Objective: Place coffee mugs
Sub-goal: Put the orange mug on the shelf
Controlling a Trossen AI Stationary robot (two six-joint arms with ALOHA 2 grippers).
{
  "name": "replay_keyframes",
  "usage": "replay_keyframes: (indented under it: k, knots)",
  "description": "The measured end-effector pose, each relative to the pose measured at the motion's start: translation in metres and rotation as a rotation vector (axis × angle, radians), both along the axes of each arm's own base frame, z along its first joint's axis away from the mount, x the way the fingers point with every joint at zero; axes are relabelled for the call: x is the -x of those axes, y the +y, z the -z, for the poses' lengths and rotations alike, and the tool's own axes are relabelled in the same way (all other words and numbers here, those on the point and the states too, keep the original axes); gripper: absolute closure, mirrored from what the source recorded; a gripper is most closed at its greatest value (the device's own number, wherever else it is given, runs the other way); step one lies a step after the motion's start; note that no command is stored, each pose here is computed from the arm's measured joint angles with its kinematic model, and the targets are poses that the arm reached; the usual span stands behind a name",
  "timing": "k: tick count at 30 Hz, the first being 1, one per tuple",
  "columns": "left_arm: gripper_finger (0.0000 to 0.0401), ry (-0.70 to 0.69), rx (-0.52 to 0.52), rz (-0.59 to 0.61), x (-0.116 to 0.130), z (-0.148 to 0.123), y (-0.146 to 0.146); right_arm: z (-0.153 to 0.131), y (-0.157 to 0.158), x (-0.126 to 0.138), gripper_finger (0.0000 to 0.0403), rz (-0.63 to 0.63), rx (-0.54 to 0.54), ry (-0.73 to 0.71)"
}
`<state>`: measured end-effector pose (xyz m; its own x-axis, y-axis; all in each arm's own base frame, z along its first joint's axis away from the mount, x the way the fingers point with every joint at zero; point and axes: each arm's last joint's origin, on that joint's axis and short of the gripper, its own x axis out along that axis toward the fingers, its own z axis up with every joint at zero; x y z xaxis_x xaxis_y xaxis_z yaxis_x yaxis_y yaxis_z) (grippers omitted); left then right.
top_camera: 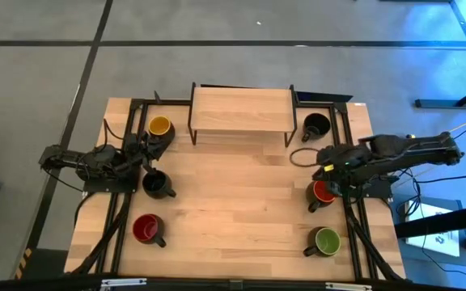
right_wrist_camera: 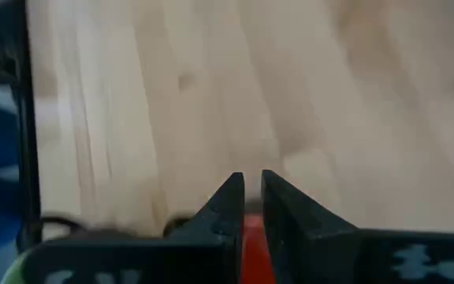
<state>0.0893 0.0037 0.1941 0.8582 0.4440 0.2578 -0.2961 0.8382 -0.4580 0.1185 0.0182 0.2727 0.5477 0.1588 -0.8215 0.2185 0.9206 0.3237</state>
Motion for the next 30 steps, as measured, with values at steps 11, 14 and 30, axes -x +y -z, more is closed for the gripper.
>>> replay_keyframes:
  k: [11, 14, 30]
  knots:
    - [0.0383, 0.066, -0.010, 0.001, -0.002, 0.006, 0.000, 0.012, 0.001, -0.005, 0.0368, 0.117, -0.019, 0.366]
    - [0.0383, 0.065, -0.010, 0.001, -0.002, 0.006, 0.000, 0.013, 0.001, -0.006, 0.0364, 0.143, -0.013, 0.392]
    - [0.0383, 0.064, -0.009, 0.002, -0.002, 0.006, 0.000, 0.021, -0.002, -0.004, 0.0161, 0.170, 0.108, 0.509]
